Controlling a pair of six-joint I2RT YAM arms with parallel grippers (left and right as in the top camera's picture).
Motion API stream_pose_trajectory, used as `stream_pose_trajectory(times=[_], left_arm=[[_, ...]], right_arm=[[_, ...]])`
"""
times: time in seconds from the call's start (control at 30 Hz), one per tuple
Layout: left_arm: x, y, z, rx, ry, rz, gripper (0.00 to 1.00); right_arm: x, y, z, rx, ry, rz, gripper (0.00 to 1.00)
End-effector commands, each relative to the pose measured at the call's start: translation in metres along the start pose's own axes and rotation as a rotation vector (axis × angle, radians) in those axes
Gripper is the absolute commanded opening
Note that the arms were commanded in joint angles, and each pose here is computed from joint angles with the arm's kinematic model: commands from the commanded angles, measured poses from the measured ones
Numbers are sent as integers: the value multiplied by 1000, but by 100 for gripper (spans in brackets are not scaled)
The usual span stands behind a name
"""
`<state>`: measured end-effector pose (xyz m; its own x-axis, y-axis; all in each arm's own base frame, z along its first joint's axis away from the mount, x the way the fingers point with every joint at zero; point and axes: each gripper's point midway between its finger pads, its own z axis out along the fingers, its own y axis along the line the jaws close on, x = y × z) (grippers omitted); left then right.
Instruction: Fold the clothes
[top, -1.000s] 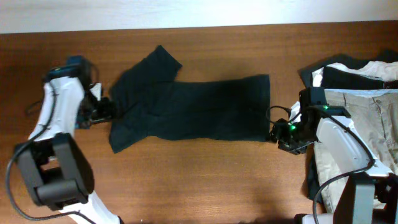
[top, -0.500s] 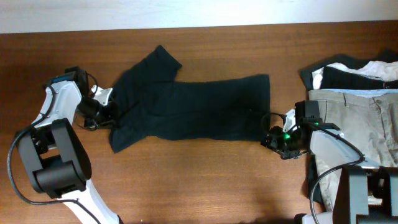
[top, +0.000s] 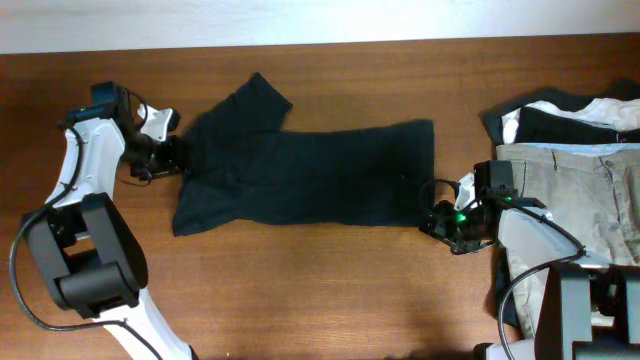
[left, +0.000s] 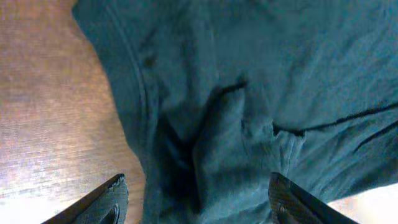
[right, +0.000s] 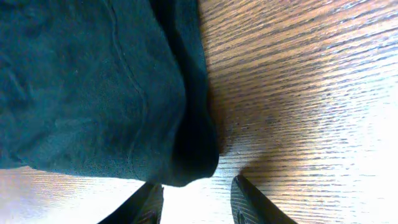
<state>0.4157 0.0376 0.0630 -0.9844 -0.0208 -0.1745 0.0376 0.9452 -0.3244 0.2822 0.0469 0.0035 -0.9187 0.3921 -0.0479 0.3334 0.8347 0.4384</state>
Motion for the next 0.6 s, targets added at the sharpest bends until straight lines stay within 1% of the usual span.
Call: stream_pose_trajectory(times=[0.0,0.07,0.1,0.13,0.17,0.2,0.23,0.27,0.3,0.4,0.47,0.5,0.57], left_arm=[[-12,-23,33,50,6,77,68],[-16,-32,50,45,8,154,64],[-20,-38,60,36,6,186,51],[-22,-44,62,34,3,219,47],[-22,-48,63,33,8,227,52],[-21,-50,64,28,13,233,52],[-22,-51,68,5,16,249,52],[-21,-51,75,-30,28,269,48],[-19,-53,80,-52,46,283,47],[-15,-58,86,-106,75,319,28],[-13,-51,85,-150,90,317,25],[-12,-47,84,-171,98,317,20],[-10,-43,83,-191,109,314,3]], right_arm=[[11,-11,14,28,59,16,40],[12,-13,17,32,70,21,39],[13,-14,18,32,71,22,38],[13,-14,18,32,71,22,37],[13,-14,18,32,71,22,37],[13,-14,18,32,71,22,37],[12,-14,18,32,70,22,38],[12,-13,18,31,69,21,37],[12,-13,18,31,69,21,37],[12,-13,18,31,69,21,36],[12,-13,18,31,69,21,36],[12,-13,18,31,69,21,36],[12,-14,18,32,70,21,36]])
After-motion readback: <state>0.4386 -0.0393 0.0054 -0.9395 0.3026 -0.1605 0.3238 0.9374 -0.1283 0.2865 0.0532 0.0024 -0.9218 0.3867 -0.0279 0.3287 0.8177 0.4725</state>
